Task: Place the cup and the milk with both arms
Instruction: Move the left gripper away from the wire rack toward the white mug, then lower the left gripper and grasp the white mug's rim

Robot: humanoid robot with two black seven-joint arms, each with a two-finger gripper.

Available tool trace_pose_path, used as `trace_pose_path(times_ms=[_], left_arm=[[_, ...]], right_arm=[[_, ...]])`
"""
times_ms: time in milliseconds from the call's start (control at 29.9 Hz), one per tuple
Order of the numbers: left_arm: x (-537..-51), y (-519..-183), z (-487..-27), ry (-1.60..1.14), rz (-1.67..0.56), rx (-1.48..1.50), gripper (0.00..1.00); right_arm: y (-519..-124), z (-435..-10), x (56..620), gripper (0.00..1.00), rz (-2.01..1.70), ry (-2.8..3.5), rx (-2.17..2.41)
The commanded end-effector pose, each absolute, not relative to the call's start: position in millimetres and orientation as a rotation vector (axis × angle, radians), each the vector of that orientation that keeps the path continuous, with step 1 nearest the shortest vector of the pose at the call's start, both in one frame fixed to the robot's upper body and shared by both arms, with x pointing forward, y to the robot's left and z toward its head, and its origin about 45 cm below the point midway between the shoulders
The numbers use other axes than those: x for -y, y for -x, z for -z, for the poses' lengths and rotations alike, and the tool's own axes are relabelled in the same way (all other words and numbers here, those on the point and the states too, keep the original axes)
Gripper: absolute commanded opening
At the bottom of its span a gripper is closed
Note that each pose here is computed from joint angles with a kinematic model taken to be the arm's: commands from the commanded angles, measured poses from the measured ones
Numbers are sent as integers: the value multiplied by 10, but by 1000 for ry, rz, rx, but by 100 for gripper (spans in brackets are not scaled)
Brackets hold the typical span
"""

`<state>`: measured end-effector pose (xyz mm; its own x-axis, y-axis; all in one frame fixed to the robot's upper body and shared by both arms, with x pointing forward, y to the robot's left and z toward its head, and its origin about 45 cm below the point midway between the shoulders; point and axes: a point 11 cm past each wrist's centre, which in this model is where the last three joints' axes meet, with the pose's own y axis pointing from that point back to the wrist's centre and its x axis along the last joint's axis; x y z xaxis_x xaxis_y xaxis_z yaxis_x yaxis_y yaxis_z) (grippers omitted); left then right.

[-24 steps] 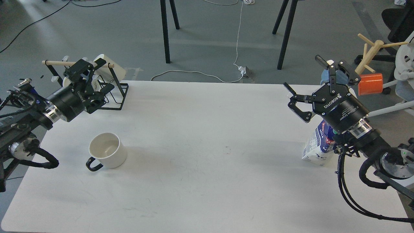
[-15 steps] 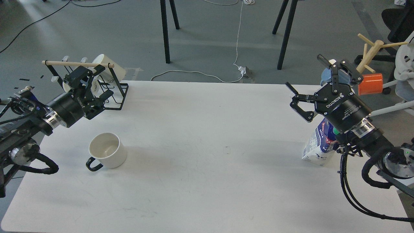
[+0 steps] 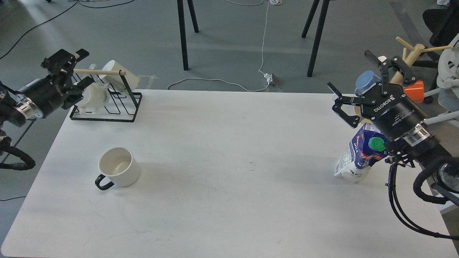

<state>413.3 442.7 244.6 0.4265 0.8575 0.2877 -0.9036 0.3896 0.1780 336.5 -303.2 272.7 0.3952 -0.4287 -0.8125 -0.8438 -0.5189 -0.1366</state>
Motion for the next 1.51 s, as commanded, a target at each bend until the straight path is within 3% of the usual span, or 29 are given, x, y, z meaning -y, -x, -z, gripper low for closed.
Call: trace_pose_path(times_ms=[0, 167, 335, 502, 1005, 1474], left_arm=[[-4383, -4245, -2660, -463, -1042, 293, 99], [-4172, -4273, -2708, -764, -793, 517, 99], [-3977, -4021, -2618, -967, -508, 675, 99], [-4093, -3708, -2205, -1104, -355, 645, 100], [-4398, -3392, -1718, -1200, -325, 518, 99], [-4293, -3351, -1401, -1184, -323, 453, 99]], right_arm=[[-3408, -2806, 3092, 97, -965, 2104, -1090], [-3432, -2849, 3107, 97, -949, 2103, -1088], [-3428, -2860, 3162, 97, -940, 2110, -1107], [-3425, -2833, 3183, 97, -943, 2110, -1119], [-3410, -2795, 3189, 97, -954, 2108, -1126], [-3378, -2752, 3210, 97, -965, 2096, -1137]])
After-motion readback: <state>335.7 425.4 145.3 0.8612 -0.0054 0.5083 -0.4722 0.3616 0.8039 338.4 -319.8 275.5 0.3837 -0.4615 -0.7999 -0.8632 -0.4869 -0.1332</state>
